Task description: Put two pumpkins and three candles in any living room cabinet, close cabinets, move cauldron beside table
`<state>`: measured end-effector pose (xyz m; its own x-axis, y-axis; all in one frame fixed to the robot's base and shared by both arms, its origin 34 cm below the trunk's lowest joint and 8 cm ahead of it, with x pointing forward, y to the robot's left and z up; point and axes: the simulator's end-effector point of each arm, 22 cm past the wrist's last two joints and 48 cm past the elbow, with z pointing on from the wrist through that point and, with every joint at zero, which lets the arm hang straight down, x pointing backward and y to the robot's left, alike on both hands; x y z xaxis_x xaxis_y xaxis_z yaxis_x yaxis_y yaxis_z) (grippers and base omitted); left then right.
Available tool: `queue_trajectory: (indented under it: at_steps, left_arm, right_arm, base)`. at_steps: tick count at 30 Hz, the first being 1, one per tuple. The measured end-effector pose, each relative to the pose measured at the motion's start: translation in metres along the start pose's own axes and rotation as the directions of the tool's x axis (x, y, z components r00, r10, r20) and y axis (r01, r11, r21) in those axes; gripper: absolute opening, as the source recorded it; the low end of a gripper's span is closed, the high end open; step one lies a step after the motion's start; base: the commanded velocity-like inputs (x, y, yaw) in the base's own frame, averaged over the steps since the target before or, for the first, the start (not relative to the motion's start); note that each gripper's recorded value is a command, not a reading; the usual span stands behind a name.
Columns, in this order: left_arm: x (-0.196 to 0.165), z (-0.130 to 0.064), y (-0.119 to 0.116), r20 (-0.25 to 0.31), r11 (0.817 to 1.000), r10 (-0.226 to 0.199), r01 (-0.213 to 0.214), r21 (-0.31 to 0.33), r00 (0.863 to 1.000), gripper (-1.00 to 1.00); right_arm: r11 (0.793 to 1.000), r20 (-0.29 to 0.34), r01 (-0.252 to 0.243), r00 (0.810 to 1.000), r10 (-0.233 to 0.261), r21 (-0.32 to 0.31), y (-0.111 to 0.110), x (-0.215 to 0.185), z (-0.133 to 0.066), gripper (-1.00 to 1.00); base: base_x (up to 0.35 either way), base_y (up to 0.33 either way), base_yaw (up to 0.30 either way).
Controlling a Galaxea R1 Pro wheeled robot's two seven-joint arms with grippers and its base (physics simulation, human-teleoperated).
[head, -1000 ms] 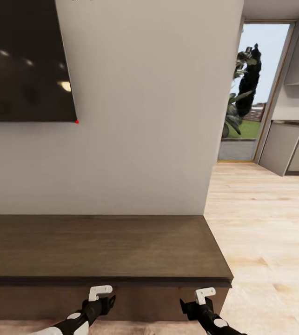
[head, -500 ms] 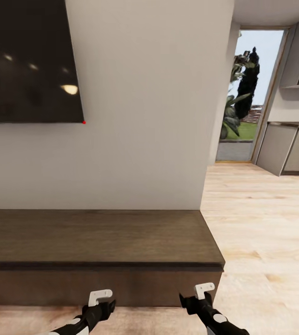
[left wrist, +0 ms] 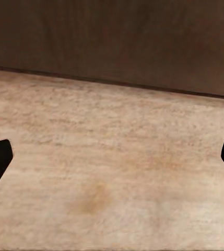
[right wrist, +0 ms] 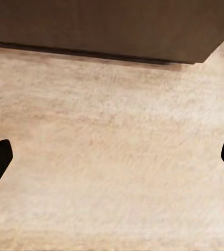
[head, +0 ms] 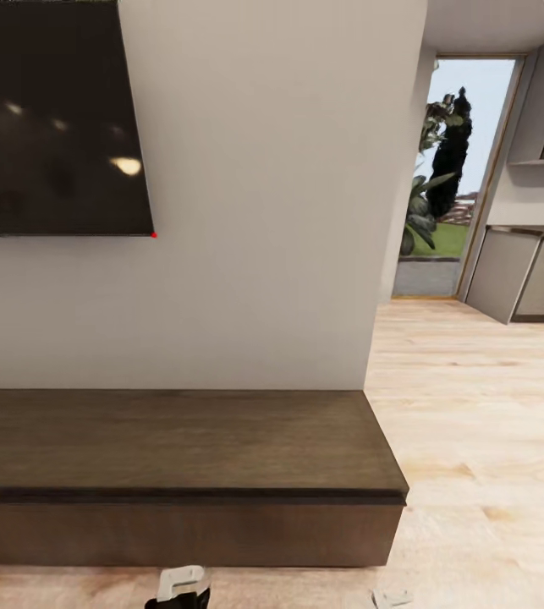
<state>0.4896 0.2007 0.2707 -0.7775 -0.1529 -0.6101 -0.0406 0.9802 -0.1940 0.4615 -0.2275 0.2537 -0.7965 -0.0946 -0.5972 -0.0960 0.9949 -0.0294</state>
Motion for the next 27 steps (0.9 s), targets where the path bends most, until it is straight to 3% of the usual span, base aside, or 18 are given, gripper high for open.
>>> queue_trajectory:
  at_steps: [6, 20, 27]
  left_arm:
    - [0.004, -0.011, 0.004, -0.02, 1.0, -0.002, 0.002, -0.01, 1.0, 1.0]
    - [0.017, -0.039, 0.006, -0.07, 1.0, -0.007, 0.005, -0.022, 0.998, 1.0]
    - [0.044, -0.059, 0.007, -0.125, 0.999, -0.015, 0.011, -0.03, 0.992, 1.0]
  right_arm:
    - [0.999, -0.052, 0.003, 0.999, 0.0, 0.051, -0.008, 0.028, -0.017, 1.0]
    - [0.999, -0.112, 0.002, 0.994, 0.004, 0.05, -0.009, 0.047, -0.048, 1.0]
    - [0.999, -0.141, 0.003, 0.99, 0.003, 0.041, -0.007, 0.056, -0.065, 1.0]
  base:
    - [0.0, 0.0, 0.0]
    - [0.0, 0.0, 0.0]
    - [0.0, 0.0, 0.0]
